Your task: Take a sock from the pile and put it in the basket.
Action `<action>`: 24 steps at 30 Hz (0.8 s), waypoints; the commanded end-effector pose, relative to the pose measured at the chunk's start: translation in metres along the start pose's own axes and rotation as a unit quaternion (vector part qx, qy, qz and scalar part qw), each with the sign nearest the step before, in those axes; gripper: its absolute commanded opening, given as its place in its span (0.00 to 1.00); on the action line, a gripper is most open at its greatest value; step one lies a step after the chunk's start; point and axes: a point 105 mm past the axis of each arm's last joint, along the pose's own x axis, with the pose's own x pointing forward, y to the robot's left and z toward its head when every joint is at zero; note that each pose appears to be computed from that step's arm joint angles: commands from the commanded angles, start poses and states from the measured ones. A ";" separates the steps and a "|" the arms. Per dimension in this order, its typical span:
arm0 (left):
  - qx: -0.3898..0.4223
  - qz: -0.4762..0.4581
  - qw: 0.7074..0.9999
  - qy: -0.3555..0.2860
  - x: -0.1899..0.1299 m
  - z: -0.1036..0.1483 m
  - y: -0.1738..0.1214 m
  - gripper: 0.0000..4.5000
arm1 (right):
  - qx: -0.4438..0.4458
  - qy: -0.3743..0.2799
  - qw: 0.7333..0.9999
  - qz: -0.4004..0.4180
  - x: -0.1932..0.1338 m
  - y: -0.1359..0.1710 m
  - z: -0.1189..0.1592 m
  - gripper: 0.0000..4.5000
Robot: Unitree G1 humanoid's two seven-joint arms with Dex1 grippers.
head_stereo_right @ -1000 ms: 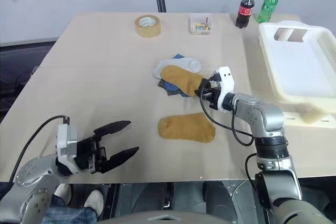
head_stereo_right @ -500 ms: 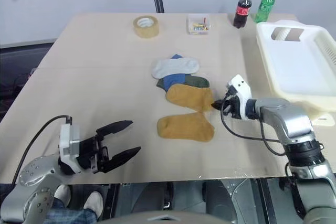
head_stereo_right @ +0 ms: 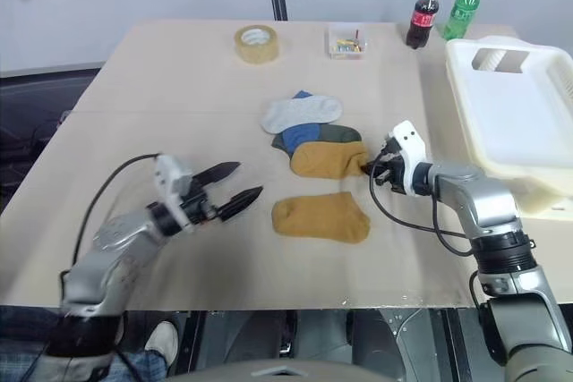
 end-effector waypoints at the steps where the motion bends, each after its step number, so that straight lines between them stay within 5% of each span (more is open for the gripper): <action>1: -0.008 0.020 0.999 0.026 0.026 -0.003 0.003 1.00 | -0.017 -0.028 0.999 -0.009 -0.004 -0.001 0.015 0.03; 10: -0.048 -0.017 0.992 0.112 0.061 -0.021 -0.011 1.00 | -0.008 -0.042 0.999 -0.019 -0.002 0.001 0.018 0.03; 15: -0.119 -0.045 0.988 0.087 0.074 -0.011 -0.024 1.00 | -0.004 -0.045 0.999 -0.021 0.000 0.003 0.017 0.03; 18: -0.144 -0.059 0.985 0.079 0.075 -0.004 -0.030 0.74 | -0.003 -0.046 0.999 -0.022 0.000 0.003 0.016 0.00; 19: -0.151 -0.063 0.983 0.079 0.075 -0.003 -0.031 0.58 | -0.003 -0.046 0.999 -0.022 0.001 0.003 0.017 0.00; 24: -0.159 -0.063 0.982 0.082 0.074 -0.003 -0.031 0.21 | -0.002 -0.049 0.999 -0.022 0.002 0.004 0.019 0.00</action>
